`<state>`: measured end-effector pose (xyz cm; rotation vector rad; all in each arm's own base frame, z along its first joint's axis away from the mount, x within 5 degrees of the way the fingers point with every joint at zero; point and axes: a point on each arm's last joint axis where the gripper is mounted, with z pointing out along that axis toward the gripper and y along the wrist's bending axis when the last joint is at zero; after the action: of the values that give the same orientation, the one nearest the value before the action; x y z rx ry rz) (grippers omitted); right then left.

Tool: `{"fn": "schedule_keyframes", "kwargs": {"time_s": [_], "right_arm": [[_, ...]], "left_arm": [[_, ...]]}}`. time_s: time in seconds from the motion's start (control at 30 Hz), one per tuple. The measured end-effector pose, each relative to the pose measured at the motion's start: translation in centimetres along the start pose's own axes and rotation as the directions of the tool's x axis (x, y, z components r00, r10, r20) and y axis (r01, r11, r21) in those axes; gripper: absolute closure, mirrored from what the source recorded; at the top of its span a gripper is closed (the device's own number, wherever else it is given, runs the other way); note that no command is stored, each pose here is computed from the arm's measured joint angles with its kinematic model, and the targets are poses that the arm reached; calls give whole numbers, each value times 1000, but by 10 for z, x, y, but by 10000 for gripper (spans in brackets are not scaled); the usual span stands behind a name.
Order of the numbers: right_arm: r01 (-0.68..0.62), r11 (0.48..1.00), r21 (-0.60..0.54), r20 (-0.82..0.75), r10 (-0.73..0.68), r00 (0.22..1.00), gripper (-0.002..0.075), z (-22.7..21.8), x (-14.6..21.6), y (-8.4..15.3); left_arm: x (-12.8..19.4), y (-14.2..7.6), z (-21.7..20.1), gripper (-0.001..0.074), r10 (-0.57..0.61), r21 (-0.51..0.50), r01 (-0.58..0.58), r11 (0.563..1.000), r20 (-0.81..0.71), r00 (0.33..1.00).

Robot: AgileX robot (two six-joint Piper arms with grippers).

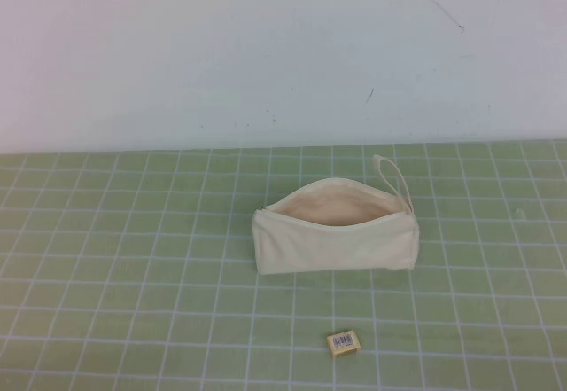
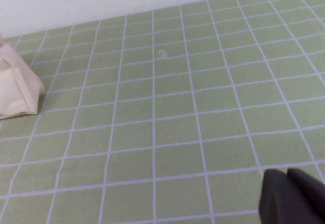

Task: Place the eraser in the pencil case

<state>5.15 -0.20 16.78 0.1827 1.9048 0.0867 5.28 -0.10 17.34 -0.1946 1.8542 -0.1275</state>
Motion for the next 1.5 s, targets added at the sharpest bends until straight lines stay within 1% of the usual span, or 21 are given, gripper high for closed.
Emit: {"fn": "schedule_keyframes", "kwargs": {"time_s": [0.13, 0.27, 0.77, 0.93, 1.17, 1.33, 1.4, 1.43, 1.5], "right_arm": [[2, 1000, 1, 0, -2, 1000, 727, 0, 0, 0], [32, 999, 14, 2, -32, 999, 727, 0, 0, -1], [39, 999, 17, 3, -39, 999, 727, 0, 0, -2], [-26, 1000, -11, -2, 26, 1000, 727, 0, 0, 1], [-11, 1000, -24, -4, 11, 1000, 727, 0, 0, 2], [-85, 995, -56, -17, 84, 996, 727, -1, 0, 5], [-98, 993, -68, -17, 97, 995, 727, -5, -8, 8], [-106, 991, -87, 5, 107, 994, 727, -15, -25, 12], [-103, 989, -106, 57, 110, 992, 727, -26, -44, 15]], "left_arm": [[0, 0, 0, 738, 0, 0, 0, 1000, 0, 1000], [0, 0, 0, 738, -2, 1, 2, 1000, 0, 1000], [0, 0, 0, 738, -2, 1, 2, 1000, 0, 1000], [0, 0, 0, 738, -2, 1, 2, 1000, 0, 1000], [0, 0, 0, 738, -2, 1, 2, 1000, 0, 1000], [0, 0, 0, 738, -2, 1, 2, 1000, 0, 1000], [0, 0, 0, 738, -2, 1, 2, 1000, 0, 1000], [0, 0, 0, 738, -2, 1, 2, 1000, 0, 1000], [0, 0, 0, 738, -2, 1, 2, 1000, 0, 1000]]}}
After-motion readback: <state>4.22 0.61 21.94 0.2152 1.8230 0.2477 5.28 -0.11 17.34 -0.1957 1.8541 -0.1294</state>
